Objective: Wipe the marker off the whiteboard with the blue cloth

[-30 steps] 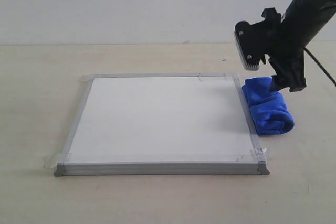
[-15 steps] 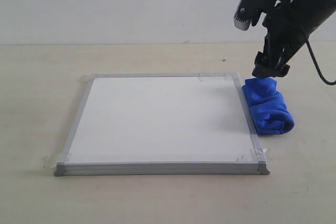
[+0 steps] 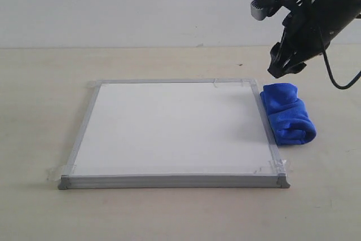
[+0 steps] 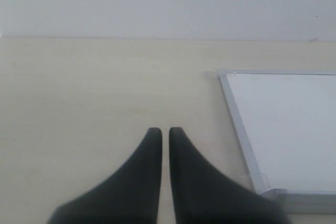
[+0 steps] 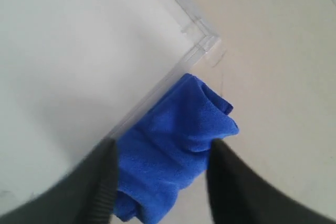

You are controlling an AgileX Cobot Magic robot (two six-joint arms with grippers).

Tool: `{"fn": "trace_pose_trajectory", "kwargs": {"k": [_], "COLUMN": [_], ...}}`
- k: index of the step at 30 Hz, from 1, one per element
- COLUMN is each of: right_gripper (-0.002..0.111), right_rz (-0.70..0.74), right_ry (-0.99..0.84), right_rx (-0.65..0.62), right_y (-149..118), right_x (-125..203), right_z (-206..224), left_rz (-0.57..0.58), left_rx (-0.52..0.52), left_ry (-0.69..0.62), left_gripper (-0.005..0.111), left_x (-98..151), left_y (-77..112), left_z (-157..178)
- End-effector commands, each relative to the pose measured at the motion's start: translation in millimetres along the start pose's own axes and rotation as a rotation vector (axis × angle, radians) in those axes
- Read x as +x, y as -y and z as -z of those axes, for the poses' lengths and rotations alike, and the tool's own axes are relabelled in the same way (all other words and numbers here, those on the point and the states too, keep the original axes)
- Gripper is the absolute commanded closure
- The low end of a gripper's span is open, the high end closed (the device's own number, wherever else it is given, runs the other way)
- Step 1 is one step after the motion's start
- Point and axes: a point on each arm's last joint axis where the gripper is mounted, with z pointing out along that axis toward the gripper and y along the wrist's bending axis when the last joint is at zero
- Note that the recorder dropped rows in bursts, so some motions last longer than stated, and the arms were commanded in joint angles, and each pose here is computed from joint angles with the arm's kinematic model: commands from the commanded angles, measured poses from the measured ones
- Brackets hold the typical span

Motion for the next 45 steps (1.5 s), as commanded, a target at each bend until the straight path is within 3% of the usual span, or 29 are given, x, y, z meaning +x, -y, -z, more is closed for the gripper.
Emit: {"fn": "trace_pose_trajectory", "kwargs": {"k": [1,7,14,21,28,38,45], "right_gripper": [0.107,0.109,0.109,0.109,0.109,0.109,0.109], "right_rz": [-0.160,-0.430,-0.605,-0.651,-0.628,-0.587,-0.604], "right_ry": [0.032,-0.018,-0.202,-0.263,-0.361,-0.470,-0.255], "right_rx": [-0.058,-0.062,0.031,0.048,0.033,0.083,0.127], "right_y": [-3.8,-3.3,1.2,-0.3,-10.4,-20.8,-9.2], "right_x": [-2.0,1.1,19.8,27.6,46.7,75.1,51.0], "right_z": [4.4,-12.9,-54.7,-72.3,-100.7,-109.1,-69.0], "left_rz": [0.000,0.000,0.000,0.000,0.000,0.000,0.000], "left_rx": [-0.001,-0.001,-0.001,-0.001,-0.001,-0.001,-0.001], "left_ry": [0.015,0.015,0.015,0.015,0.015,0.015,0.015], "left_gripper": [0.102,0.102,0.102,0.102,0.102,0.102,0.102], "left_x": [-1.7,-1.7,-1.7,-1.7,-1.7,-1.7,-1.7], "left_y": [-0.1,-0.1,-0.1,-0.1,-0.1,-0.1,-0.1], "left_z": [0.4,0.4,0.4,0.4,0.4,0.4,0.4]}}
